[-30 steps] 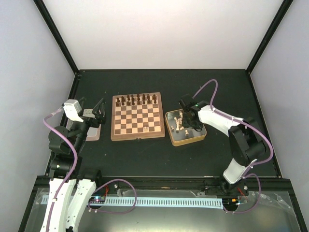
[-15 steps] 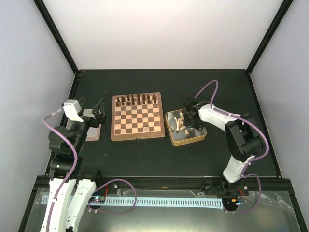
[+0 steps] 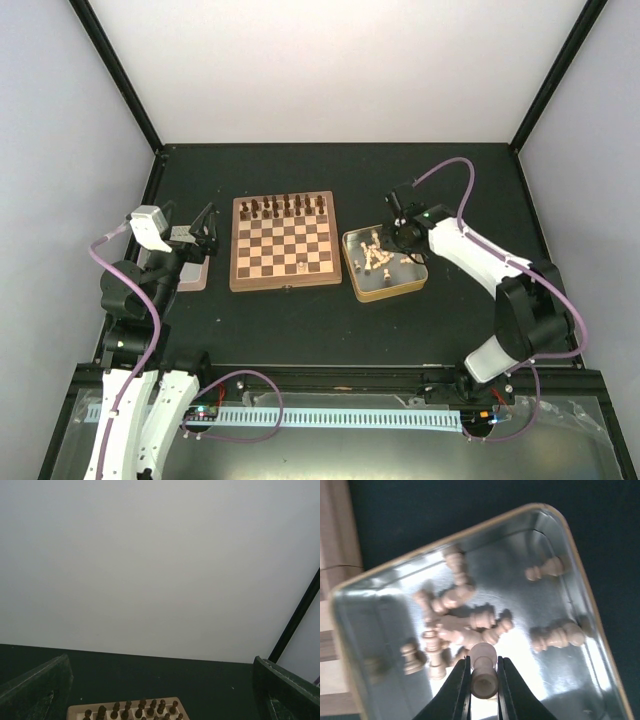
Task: Set up the chess pieces on the board
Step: Pick up the chess piece from the storage box.
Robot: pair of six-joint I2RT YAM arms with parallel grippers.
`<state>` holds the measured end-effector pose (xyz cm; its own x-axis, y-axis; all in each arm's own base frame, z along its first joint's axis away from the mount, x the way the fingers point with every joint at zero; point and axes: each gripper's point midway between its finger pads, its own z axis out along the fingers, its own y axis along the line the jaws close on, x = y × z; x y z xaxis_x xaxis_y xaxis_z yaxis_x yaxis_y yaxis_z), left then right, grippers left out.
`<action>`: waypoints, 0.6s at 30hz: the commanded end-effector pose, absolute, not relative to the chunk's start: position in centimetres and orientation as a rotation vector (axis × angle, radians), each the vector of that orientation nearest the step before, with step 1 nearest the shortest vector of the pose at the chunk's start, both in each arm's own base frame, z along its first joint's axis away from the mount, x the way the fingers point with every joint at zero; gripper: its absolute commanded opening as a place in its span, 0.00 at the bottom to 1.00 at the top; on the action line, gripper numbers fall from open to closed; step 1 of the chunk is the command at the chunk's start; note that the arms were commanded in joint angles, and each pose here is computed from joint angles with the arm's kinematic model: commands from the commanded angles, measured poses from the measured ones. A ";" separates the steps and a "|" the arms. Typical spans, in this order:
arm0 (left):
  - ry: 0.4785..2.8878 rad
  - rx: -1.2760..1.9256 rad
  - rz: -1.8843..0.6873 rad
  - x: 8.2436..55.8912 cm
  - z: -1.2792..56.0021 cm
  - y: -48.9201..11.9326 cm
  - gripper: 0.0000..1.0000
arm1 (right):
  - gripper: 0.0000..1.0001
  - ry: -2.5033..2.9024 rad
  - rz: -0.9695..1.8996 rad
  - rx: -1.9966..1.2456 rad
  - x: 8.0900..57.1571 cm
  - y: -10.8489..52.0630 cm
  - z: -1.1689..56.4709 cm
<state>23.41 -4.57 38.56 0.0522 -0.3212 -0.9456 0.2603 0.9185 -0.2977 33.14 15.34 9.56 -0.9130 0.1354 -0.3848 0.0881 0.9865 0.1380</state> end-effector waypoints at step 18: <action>1.452 -0.054 -0.426 23.5 38.4 -4.3 0.99 | 0.10 2.725 0.122 -0.404 30.1 29.7 11.5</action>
